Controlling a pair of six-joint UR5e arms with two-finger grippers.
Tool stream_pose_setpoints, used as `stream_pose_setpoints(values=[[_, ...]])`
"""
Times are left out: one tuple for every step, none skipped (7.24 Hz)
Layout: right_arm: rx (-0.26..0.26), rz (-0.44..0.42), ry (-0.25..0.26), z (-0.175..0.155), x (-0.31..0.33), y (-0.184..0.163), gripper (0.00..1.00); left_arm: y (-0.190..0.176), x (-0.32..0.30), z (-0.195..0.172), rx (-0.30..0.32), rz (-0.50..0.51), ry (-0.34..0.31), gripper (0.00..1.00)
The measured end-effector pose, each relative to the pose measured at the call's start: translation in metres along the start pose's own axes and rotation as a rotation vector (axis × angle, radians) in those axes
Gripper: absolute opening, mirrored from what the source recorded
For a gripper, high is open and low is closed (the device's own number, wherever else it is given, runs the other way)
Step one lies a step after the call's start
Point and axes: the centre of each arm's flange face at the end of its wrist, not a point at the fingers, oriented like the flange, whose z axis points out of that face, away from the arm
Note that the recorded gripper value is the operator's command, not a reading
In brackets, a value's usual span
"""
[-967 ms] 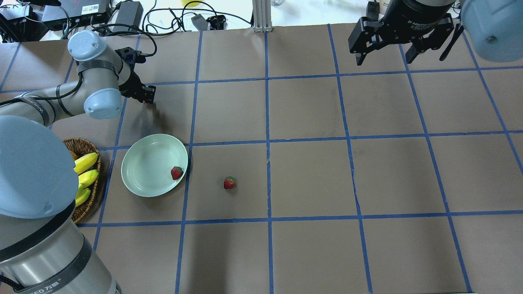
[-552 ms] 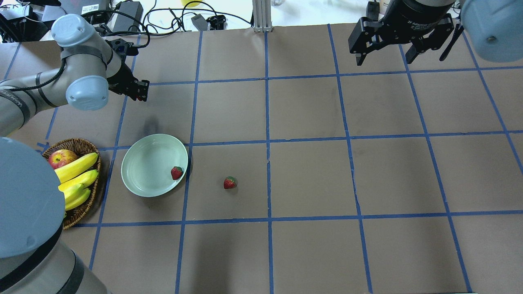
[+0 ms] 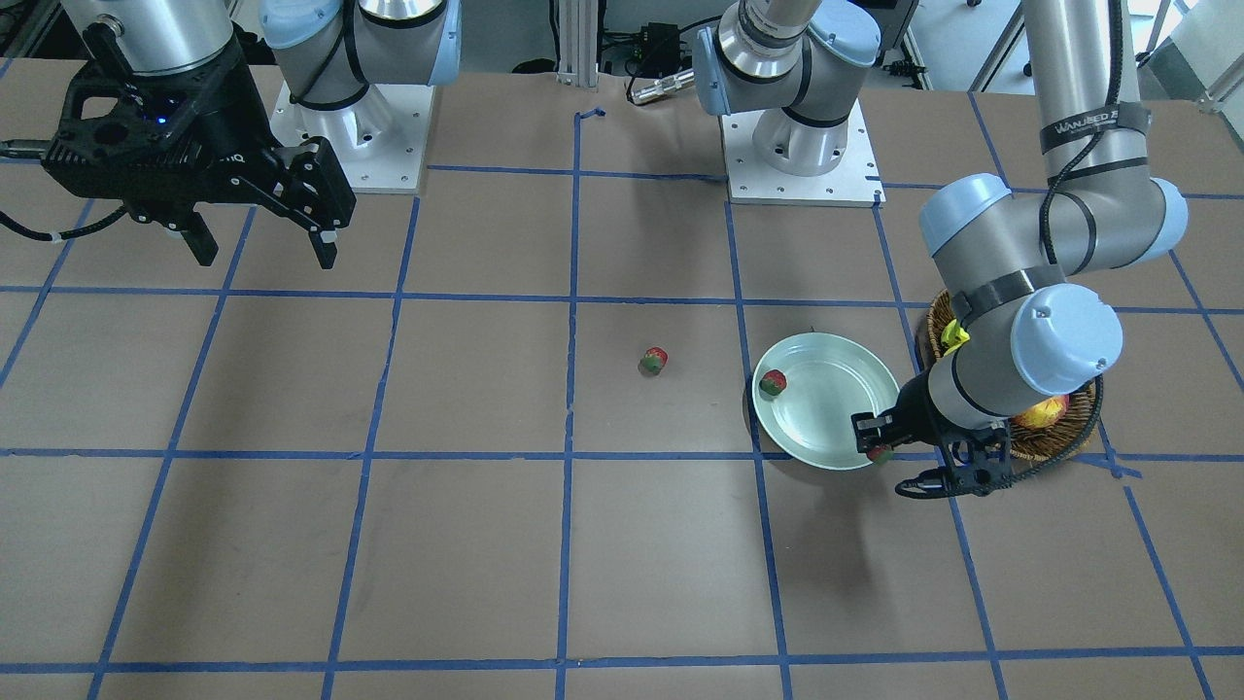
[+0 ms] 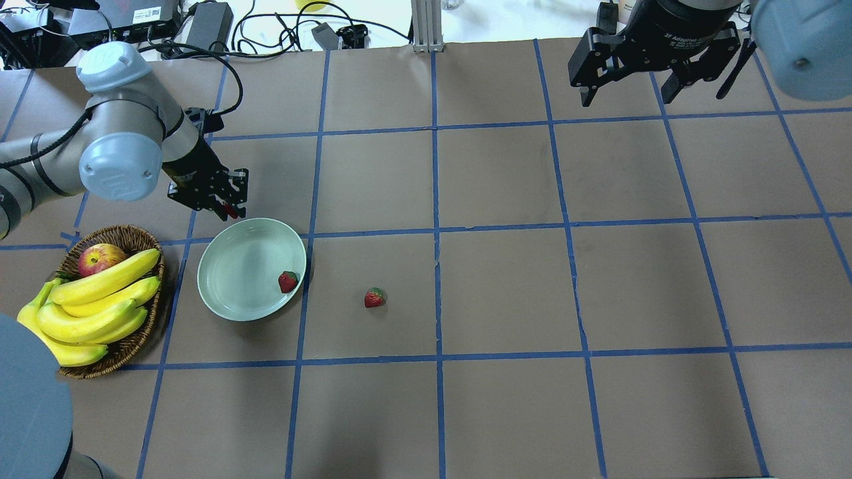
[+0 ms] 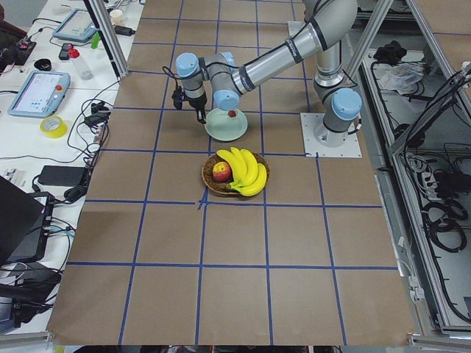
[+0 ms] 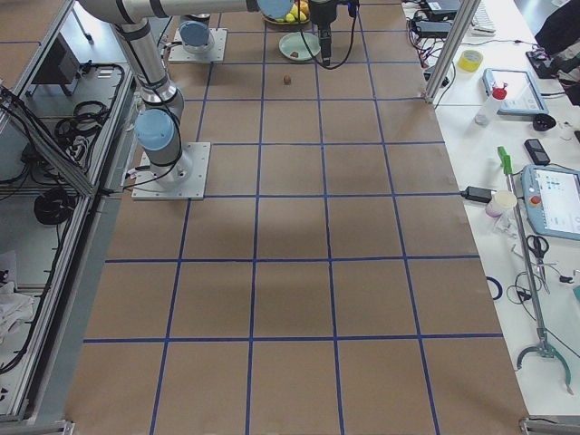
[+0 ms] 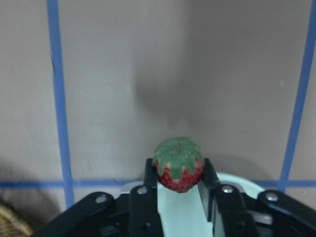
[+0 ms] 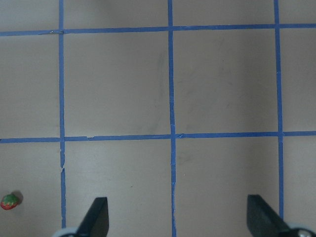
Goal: Collect all strawberries into plate
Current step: 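Lower the strawberry into the plate and open the left gripper, then reach the left gripper to the last strawberry beside the plate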
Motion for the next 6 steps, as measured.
stream_pose_setpoints(values=[[0.0,0.001,0.0,0.0,0.0,0.0,1.0,0.014,0.001,0.013,-0.036,-0.021,0.007,1.0],[-0.002,0.002,0.001,-0.001,0.0,0.001,1.0,0.022,0.002,0.017,-0.05,-0.032,0.011,1.0],[-0.005,0.004,0.001,-0.001,0.001,0.002,1.0,0.026,0.004,0.015,-0.047,-0.036,0.008,1.0],[-0.006,0.004,0.002,-0.002,0.001,0.003,1.0,0.028,0.006,0.007,-0.033,-0.034,0.001,1.0],[-0.006,0.004,0.002,-0.002,0.001,0.004,1.0,0.03,0.01,-0.007,-0.008,-0.029,-0.001,1.0],[-0.006,0.004,0.001,-0.002,0.001,0.004,1.0,0.033,0.024,-0.025,0.022,-0.03,-0.002,1.0]])
